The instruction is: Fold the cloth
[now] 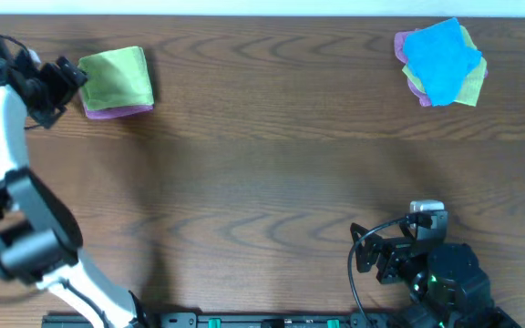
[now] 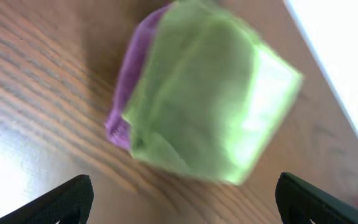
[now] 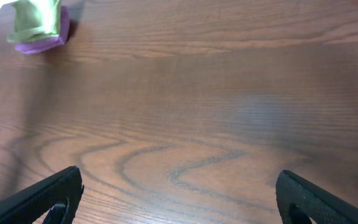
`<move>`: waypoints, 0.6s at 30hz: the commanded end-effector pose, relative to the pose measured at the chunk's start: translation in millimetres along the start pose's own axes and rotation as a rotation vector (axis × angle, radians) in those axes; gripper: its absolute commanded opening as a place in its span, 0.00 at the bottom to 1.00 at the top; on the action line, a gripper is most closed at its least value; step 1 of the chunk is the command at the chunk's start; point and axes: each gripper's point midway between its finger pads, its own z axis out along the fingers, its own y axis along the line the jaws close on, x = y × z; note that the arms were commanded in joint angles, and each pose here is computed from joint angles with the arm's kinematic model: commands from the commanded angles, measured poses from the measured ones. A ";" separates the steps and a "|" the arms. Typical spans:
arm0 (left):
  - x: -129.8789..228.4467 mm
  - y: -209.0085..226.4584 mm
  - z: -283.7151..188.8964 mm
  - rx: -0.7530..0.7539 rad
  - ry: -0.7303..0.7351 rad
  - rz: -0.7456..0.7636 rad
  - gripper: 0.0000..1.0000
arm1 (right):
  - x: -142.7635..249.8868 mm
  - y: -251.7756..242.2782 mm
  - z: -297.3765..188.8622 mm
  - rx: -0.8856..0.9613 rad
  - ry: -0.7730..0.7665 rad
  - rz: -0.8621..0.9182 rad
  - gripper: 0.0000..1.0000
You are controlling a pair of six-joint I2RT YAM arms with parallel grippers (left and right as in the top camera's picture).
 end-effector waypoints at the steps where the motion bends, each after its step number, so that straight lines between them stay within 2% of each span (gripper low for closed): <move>1: 1.0 -44.8 -54.1 0.075 -0.073 0.109 0.95 | -0.2 -3.4 0.3 0.015 -0.007 0.015 0.99; 10: 43.6 -99.2 -137.4 0.131 -0.134 0.208 0.95 | -0.2 -3.4 0.3 0.015 -0.007 0.015 0.99; 14: 51.5 -104.6 -158.2 0.142 -0.159 0.223 0.95 | -0.2 -3.4 0.3 0.015 -0.007 0.015 0.99; 18: 86.1 -84.9 -165.3 0.062 -0.056 0.275 0.95 | -0.2 -3.4 0.3 0.015 -0.007 0.015 0.99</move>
